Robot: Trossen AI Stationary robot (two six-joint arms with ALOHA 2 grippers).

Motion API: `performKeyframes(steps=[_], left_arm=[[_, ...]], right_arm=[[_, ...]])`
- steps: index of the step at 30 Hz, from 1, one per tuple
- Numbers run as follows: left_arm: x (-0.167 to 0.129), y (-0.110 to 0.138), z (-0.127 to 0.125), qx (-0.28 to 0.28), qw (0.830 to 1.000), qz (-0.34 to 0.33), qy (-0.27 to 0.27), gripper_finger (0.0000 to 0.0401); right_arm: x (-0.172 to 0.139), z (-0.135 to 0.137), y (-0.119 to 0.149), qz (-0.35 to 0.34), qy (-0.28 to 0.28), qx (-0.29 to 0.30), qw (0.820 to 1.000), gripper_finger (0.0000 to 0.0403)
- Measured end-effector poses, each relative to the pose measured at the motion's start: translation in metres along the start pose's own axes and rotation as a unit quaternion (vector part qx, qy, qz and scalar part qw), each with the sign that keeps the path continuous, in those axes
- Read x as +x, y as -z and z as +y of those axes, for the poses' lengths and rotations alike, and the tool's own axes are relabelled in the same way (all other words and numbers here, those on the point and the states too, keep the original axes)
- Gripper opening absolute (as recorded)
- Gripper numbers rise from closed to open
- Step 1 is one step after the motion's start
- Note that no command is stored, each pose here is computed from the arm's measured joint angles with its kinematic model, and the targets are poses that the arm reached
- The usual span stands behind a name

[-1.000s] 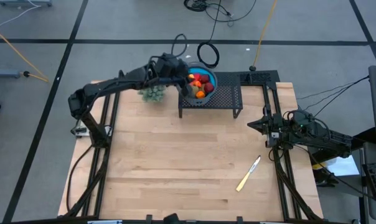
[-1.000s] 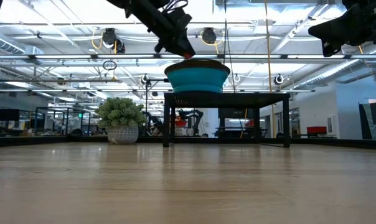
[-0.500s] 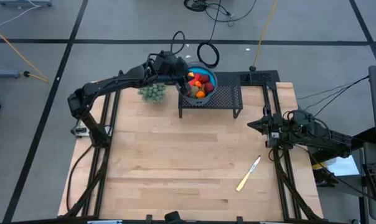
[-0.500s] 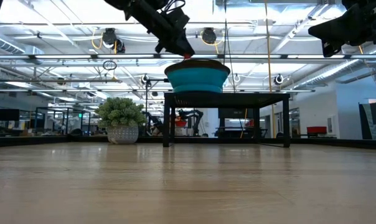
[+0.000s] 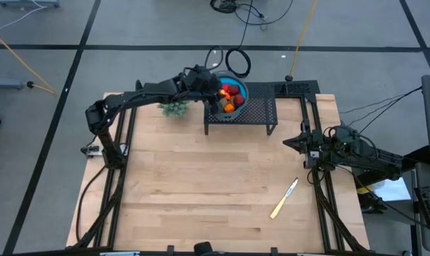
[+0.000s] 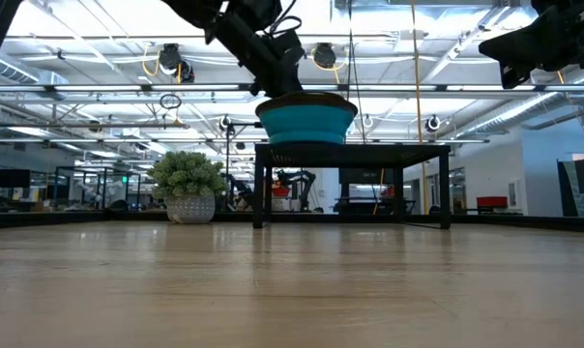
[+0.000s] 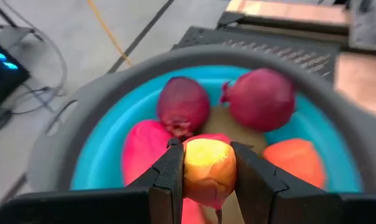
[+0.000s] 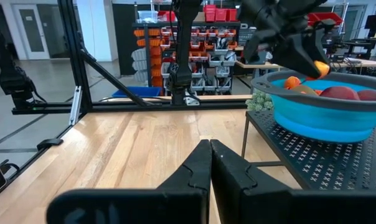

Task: Pick & Place Fruit
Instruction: Put the orange peach into the blue strainer bowl on the shelf

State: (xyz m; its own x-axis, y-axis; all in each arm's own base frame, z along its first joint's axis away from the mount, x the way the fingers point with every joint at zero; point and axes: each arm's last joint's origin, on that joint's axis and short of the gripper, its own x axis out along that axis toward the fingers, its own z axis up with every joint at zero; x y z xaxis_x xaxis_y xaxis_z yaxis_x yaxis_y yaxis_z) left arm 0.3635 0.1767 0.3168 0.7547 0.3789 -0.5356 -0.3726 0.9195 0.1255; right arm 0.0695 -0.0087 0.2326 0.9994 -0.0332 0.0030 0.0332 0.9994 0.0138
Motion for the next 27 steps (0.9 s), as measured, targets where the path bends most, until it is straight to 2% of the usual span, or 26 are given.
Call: performKeyframes(steps=[5,27], left_arm=[[-0.0003,0.0003,0.0023,0.010,1.000,0.003,-0.025,0.0104],[-0.0005,0.0076,0.0036,0.005,0.999,0.037,-0.006,0.0110]], right_arm=[[0.0000,0.0000,0.0000,0.000,0.000,0.000,1.000,0.0000],[0.0000,0.0000,0.0000,0.000,-0.001,0.000,1.000,0.0000]])
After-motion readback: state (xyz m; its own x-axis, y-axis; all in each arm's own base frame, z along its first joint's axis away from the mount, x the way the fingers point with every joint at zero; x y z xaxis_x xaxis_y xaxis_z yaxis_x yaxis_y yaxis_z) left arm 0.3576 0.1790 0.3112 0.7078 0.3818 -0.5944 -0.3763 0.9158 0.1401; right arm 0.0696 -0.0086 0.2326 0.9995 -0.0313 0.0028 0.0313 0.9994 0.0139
